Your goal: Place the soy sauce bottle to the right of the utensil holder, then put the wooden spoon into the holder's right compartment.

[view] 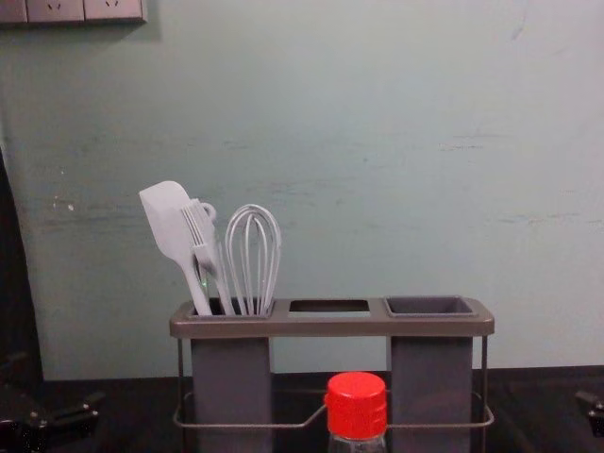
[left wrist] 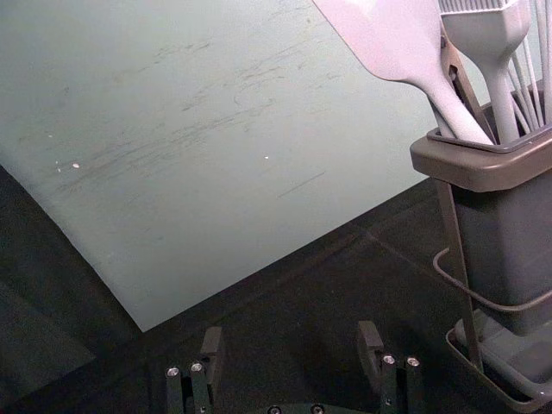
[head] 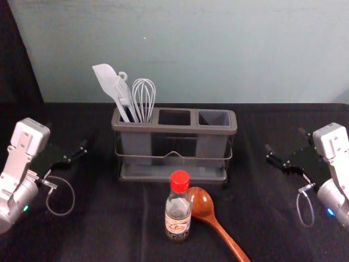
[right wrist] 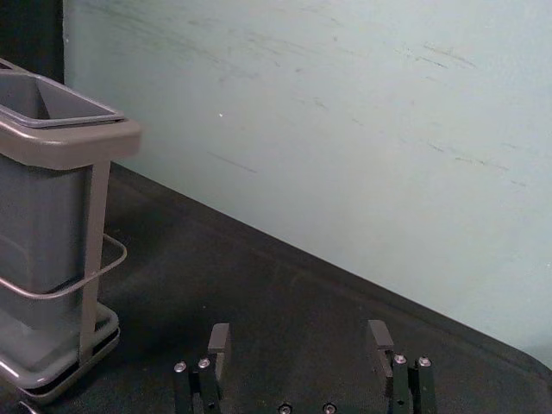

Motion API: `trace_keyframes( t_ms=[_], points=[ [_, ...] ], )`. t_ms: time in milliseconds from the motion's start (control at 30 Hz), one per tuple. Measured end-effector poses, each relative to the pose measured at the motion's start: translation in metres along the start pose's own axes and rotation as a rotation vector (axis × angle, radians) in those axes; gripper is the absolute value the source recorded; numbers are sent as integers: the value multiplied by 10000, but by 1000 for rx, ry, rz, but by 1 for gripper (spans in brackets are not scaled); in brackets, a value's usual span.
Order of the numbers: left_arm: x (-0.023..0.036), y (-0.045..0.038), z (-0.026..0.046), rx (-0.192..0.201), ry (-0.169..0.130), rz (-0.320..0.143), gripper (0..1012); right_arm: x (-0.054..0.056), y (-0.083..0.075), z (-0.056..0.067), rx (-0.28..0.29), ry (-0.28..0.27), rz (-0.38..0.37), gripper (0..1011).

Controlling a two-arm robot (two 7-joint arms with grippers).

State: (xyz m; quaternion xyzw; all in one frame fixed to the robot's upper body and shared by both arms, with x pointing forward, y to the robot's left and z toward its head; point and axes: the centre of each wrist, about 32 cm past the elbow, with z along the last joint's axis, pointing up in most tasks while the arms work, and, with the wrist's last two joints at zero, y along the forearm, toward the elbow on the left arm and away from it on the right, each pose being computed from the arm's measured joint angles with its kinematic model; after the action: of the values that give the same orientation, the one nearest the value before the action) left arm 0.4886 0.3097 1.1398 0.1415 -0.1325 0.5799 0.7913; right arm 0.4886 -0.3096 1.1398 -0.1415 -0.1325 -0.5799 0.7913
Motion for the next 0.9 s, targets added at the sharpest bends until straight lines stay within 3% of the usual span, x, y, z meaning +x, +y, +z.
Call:
trace_keyframes(
  t_ms=[900],
  points=[
    [0,0,0,0,0,0,1011,0,0,0,0,0,0,1004]
  ],
)
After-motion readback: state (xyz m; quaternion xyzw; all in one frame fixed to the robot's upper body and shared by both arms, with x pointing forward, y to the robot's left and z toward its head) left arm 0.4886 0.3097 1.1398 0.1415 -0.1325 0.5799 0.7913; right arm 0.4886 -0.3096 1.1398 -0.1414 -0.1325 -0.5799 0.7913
